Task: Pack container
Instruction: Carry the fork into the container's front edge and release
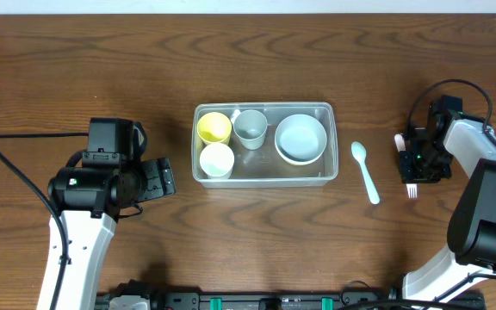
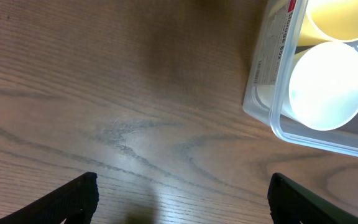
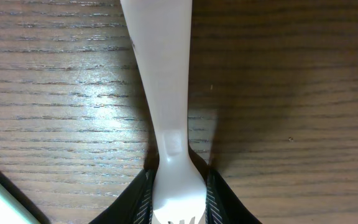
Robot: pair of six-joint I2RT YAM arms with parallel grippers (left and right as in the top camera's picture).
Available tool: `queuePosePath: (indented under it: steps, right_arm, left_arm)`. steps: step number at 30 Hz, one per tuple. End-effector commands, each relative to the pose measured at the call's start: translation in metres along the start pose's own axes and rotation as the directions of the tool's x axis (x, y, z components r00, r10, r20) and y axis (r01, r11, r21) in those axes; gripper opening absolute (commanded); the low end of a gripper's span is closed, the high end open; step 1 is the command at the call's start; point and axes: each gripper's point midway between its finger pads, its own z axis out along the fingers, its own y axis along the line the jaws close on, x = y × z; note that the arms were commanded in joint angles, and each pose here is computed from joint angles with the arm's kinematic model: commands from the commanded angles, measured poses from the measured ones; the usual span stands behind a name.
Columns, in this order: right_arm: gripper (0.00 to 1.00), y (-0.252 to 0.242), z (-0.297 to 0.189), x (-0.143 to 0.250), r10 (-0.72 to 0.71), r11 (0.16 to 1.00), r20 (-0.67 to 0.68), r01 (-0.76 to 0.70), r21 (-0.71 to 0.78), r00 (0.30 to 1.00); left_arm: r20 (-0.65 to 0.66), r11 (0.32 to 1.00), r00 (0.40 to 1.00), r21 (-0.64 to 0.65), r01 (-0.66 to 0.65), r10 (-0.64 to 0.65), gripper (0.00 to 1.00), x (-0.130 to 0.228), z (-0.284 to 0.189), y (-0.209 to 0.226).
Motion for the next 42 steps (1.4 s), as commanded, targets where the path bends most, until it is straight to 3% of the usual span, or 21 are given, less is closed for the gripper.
queuePosePath:
  steps: [1, 19, 25, 30, 34, 37, 42]
  right_arm:
    - [0.20, 0.005, 0.021, 0.011, 0.006, 0.999, -0.061, -0.008, -0.036, 0.998]
    - [0.10, 0.003, 0.005, -0.006, 0.116, 0.993, 0.013, -0.115, -0.021, 0.993]
    - [0.10, 0.007, -0.034, -0.025, 0.107, 0.994, 0.141, -0.107, -0.007, 0.984]
    - [0.10, 0.034, -0.099, -0.041, 0.043, 0.999, 0.318, -0.035, -0.031, 0.947]
    - [0.08, 0.076, -0.158, -0.044, -0.102, 0.992, 0.467, 0.127, -0.022, 0.878]
    - [0.04, 0.121, -0.196, -0.038, -0.283, 0.947, 0.561, 0.321, 0.034, 0.778]
    - [0.05, 0.199, -0.214, -0.007, -0.648, 0.708, 0.562, 0.679, 0.193, 0.515]
  left_arm:
    - [-0.005, 1.000, 1.000, 0.001, 0.014, -0.014, 0.87, 0.001, 0.000, 0.001]
    - [-0.005, 1.000, 1.000, 0.001, 0.013, -0.013, 0.87, 0.001, 0.000, 0.001]
    - [-0.005, 1.000, 1.000, 0.001, 0.013, -0.013, 0.87, 0.001, 0.000, 0.001]
    - [-0.005, 1.000, 1.000, 0.001, 0.014, -0.014, 0.87, 0.001, 0.000, 0.001]
    - [-0.005, 1.000, 1.000, 0.001, 0.014, -0.014, 0.87, 0.001, 0.000, 0.001]
    - [-0.005, 1.000, 1.000, 0.001, 0.013, -0.013, 0.87, 0.001, 0.000, 0.001]
    - [-0.005, 1.000, 1.000, 0.001, 0.014, -0.014, 0.87, 0.001, 0.000, 0.001]
